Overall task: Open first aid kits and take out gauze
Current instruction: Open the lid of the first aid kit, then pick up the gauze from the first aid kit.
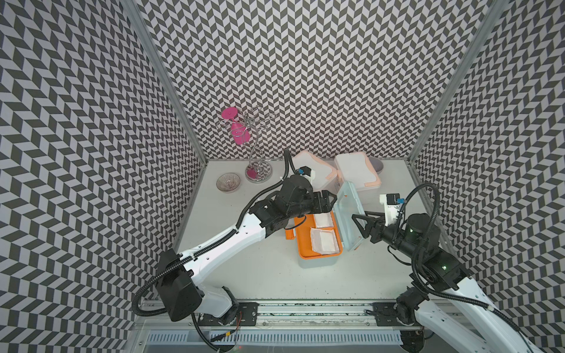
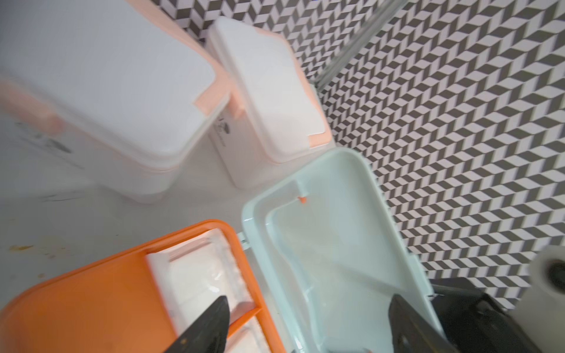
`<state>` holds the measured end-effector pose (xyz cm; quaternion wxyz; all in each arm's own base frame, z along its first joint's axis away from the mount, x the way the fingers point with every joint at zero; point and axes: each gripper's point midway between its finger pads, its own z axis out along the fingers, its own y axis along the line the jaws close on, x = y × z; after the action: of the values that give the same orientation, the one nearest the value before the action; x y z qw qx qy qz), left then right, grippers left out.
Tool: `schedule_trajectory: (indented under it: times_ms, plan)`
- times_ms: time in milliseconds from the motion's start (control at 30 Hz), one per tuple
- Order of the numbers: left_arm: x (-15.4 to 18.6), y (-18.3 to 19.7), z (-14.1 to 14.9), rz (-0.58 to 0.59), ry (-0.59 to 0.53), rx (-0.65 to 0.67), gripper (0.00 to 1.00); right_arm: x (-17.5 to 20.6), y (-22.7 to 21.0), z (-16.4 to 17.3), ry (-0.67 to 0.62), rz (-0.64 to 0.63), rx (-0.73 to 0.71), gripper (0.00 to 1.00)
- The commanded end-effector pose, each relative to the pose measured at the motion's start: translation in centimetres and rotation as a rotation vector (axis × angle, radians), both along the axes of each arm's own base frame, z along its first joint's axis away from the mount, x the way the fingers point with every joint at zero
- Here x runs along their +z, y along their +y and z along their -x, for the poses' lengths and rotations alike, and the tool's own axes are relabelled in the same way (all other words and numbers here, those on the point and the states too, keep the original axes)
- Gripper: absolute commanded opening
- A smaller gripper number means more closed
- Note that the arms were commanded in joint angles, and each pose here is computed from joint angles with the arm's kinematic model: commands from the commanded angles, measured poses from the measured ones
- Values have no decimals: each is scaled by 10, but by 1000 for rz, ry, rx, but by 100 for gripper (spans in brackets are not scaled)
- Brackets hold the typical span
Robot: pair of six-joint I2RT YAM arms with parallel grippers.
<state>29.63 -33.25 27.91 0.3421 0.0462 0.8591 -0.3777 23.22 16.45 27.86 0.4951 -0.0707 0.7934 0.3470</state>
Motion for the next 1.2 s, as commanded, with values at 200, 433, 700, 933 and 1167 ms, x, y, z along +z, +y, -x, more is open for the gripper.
schedule_trajectory:
  times_ms: [200,433,700,933,1167]
  plan:
    - [-73,34,-1,-303,132,119,70,9,-3,-2,-33,-14,-22,57]
    - [-78,35,36,-239,178,64,69,5,-2,-2,-25,-9,-16,58]
    - [-93,29,71,-125,250,-19,67,2,0,-4,-23,-12,-10,57]
    - [-108,22,74,-105,276,-53,56,0,1,-4,-18,-15,-6,57]
    - [-111,21,74,-116,276,-59,29,0,0,-4,-17,-13,-10,57]
